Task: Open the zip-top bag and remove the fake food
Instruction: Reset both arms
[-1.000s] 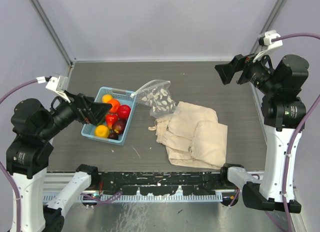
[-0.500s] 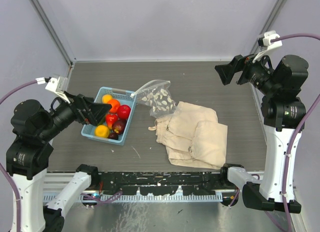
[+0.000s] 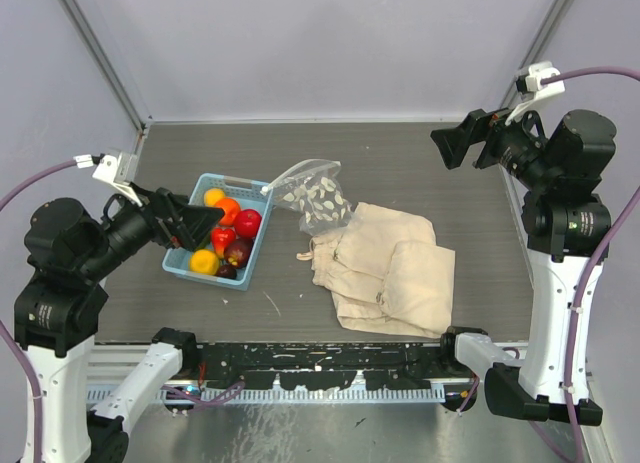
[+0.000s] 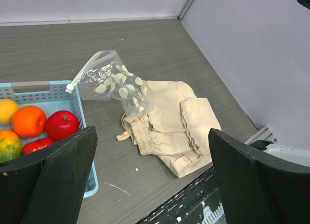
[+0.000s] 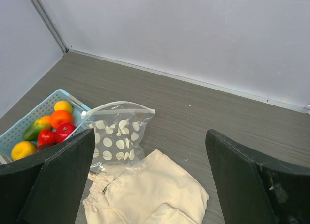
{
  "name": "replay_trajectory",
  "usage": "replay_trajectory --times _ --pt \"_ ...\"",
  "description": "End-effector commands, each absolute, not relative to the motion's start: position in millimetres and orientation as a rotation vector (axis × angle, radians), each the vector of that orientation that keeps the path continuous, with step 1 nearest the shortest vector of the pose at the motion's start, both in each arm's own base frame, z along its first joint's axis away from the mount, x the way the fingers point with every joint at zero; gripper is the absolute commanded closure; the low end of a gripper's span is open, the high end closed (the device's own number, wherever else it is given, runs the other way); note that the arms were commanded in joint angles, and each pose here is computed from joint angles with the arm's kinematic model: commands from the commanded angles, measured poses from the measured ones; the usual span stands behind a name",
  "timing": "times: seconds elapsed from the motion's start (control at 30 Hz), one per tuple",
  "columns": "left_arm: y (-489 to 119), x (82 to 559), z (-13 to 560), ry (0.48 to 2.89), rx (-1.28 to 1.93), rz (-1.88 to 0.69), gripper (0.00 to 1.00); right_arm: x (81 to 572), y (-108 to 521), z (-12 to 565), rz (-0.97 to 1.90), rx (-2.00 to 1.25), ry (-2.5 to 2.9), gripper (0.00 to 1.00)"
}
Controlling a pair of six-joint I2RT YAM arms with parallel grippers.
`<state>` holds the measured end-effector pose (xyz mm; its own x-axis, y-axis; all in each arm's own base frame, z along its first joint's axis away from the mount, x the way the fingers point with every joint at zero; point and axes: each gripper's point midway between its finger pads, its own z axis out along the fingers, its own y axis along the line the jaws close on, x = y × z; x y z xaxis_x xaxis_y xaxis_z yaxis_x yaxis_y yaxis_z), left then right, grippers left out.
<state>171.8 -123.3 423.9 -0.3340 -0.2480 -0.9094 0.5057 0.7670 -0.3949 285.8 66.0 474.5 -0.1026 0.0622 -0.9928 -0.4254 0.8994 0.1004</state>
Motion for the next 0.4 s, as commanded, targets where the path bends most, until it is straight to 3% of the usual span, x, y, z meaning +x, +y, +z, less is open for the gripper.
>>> replay_trajectory --times 0.0,0.37 --pt "-123.2 172.0 437.2 1.687 0.227 -0.764 0.02 278.7 63.6 487.5 0.387 -0.289 1.579 0.0" --pt "-124.6 173.5 434.3 1.693 0.225 -0.774 0.02 279.0 62.1 484.5 0.37 -0.299 1.583 0.0"
